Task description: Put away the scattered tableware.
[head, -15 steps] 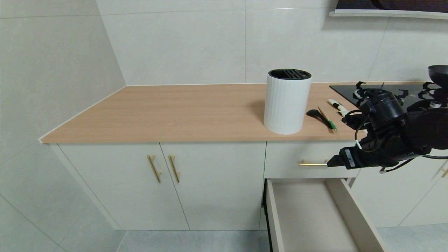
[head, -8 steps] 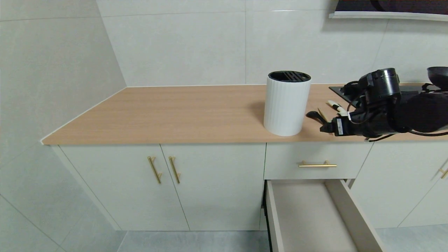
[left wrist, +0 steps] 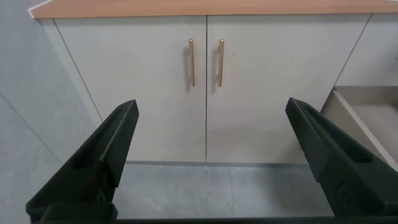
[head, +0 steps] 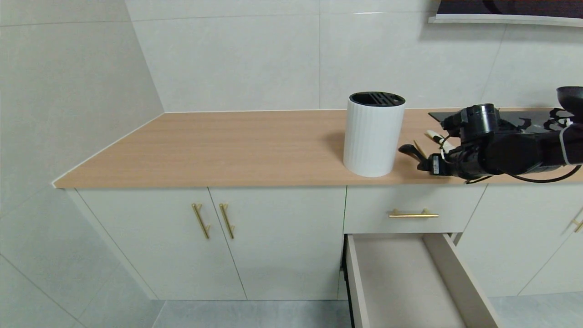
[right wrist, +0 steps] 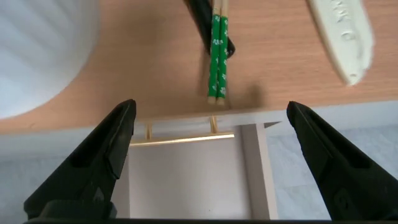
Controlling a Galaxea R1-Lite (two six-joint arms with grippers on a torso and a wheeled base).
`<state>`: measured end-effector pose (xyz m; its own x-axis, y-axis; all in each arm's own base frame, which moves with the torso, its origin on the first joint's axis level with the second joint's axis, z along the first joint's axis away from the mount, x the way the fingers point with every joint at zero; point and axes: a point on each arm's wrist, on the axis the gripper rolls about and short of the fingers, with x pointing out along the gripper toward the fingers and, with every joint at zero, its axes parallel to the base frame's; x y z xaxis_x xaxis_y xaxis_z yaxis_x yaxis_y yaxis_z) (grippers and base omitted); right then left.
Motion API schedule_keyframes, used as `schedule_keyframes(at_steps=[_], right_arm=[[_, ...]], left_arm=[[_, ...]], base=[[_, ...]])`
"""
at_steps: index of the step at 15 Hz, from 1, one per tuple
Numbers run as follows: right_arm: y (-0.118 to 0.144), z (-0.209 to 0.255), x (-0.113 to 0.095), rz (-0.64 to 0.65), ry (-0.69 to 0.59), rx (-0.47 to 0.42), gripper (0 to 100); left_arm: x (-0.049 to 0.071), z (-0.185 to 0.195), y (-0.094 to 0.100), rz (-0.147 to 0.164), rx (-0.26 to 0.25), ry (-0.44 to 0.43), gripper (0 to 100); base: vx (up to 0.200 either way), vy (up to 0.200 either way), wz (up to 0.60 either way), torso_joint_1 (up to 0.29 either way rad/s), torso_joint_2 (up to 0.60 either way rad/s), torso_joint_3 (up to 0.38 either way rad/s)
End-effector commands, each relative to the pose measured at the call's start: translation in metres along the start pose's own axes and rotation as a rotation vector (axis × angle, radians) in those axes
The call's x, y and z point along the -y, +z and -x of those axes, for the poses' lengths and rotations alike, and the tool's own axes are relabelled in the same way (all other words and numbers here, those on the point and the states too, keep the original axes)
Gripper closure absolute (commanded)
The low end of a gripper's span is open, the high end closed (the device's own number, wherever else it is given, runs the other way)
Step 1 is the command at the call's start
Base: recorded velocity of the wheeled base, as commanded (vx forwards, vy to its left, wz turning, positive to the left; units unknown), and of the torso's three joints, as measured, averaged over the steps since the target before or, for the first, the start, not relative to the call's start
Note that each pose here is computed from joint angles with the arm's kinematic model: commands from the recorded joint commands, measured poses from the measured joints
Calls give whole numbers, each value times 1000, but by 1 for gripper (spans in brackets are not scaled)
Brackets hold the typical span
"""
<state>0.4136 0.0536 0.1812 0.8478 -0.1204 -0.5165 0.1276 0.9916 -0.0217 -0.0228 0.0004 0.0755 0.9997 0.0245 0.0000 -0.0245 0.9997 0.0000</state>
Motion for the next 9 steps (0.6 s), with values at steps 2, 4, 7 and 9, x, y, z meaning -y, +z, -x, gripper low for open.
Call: schedule_keyframes(at_steps=[2,4,7,9], right_arm=[[-3,-19,2,-31,-16,-11,0],[-4,-22,2,-32,-20,-13,0],[-3,-28,4,-46,-25,0,0],[-4,-29,3,-45,-25,-3,100]], left_arm=[[0,0,0,0,0,2,0],[0,0,0,2,0,2,0],[0,0,0,0,0,2,0],[0,0,0,0,0,2,0]], base=[[0,0,0,0,0,0],[0,0,0,0,0,0],[0,0,0,0,0,0],[0,0,0,0,0,0]])
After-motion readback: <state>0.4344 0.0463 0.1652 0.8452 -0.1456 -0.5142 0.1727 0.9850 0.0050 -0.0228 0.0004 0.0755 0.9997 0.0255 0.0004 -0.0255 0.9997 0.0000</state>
